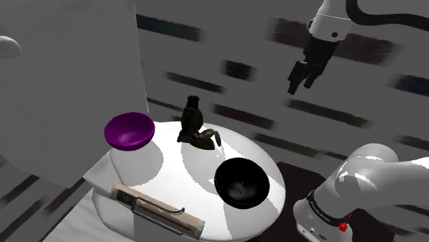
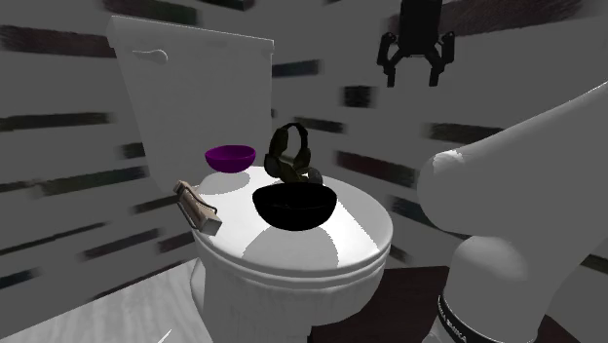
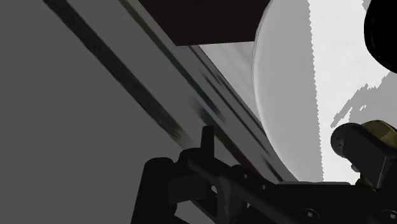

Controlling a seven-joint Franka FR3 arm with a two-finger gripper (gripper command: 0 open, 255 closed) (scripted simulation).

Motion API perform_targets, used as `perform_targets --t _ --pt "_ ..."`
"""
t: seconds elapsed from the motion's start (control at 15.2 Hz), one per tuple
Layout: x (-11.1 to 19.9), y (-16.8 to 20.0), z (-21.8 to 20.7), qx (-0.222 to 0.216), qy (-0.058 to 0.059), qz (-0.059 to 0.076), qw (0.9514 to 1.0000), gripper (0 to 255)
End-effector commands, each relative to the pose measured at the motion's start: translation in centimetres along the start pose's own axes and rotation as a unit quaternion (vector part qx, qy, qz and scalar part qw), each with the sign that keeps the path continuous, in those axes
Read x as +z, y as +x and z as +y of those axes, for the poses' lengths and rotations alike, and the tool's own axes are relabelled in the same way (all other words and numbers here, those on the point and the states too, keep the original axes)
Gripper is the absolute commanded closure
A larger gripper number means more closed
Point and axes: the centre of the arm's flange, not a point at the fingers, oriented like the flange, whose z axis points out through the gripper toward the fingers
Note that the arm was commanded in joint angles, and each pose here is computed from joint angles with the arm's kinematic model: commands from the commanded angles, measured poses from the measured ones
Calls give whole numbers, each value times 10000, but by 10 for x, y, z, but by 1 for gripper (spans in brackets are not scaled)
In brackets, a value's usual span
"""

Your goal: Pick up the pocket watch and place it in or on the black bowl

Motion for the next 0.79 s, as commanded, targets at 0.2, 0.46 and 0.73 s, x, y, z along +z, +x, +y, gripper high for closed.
perform_targets --t 0.2,0.46,0.73 --pt "18 34 -23 -252 -40 -198 9995 0" --pt "45 76 -55 -586 -94 -463 9972 0" --pt "74 115 -90 -920 -148 -726 9930 0"
